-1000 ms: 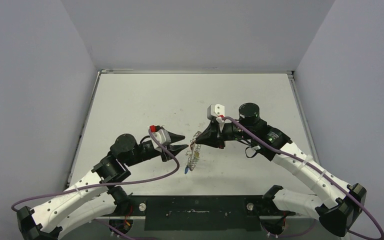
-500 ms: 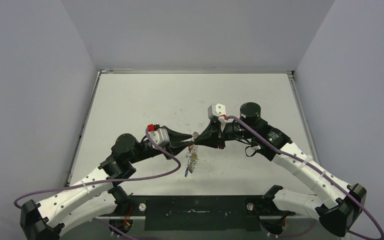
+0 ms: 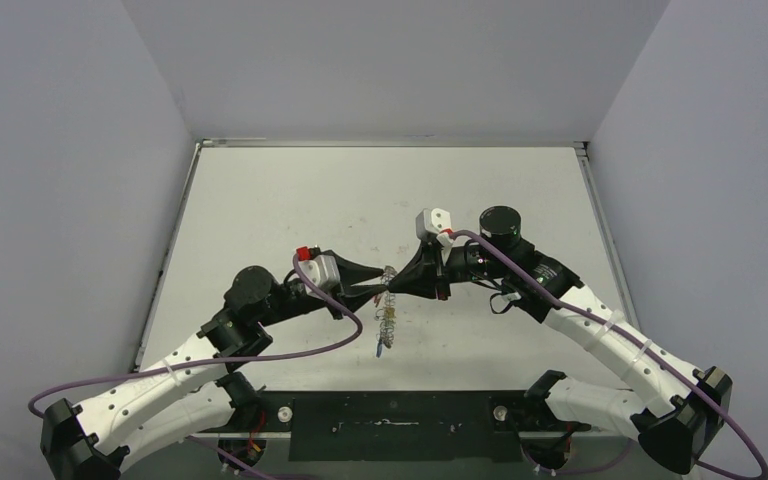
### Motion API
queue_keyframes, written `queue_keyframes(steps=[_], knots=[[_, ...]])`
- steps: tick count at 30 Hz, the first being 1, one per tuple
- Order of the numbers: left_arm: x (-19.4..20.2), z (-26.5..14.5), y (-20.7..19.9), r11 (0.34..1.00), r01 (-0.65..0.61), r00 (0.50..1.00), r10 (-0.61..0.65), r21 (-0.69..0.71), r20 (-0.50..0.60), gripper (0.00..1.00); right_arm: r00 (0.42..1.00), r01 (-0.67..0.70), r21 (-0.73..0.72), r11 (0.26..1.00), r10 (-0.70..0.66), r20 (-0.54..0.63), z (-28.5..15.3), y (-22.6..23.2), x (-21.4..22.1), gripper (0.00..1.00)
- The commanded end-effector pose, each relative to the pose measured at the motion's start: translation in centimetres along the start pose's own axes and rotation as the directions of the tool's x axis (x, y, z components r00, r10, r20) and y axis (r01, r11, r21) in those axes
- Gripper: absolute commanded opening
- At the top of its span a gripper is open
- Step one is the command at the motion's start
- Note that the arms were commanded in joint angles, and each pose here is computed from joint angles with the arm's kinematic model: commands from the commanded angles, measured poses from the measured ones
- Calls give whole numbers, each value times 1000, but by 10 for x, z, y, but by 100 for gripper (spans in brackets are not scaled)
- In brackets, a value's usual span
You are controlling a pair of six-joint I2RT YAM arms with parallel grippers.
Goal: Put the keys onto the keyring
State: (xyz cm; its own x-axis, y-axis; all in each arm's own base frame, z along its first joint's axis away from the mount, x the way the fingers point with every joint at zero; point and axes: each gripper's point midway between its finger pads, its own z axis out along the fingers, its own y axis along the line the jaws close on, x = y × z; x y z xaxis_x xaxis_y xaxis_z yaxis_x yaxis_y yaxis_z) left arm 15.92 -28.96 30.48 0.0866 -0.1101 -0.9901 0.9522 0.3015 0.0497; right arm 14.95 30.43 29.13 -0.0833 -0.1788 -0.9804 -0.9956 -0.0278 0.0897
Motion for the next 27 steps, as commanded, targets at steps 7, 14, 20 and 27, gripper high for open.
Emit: queue_keyframes(steps=[7, 14, 20, 27], knots=[[-1, -5, -15, 998, 15, 1000, -16, 62, 12, 10, 986, 128, 13, 992, -129, 110, -3, 0, -36, 0], [-2, -8, -12, 999, 7, 1000, -7, 44, 12, 22, 986, 125, 13, 992, -125, 110, -2, 0, -36, 0], [-9, 3, -13, 997, 7, 1000, -8, 75, 24, 16, 987, 121, 12, 993, -121, 108, -2, -1, -35, 0], [-21, 7, -11, 997, -4, 999, 1, 71, 49, 14, 988, 117, 13, 993, -118, 99, -2, -1, -32, 0]])
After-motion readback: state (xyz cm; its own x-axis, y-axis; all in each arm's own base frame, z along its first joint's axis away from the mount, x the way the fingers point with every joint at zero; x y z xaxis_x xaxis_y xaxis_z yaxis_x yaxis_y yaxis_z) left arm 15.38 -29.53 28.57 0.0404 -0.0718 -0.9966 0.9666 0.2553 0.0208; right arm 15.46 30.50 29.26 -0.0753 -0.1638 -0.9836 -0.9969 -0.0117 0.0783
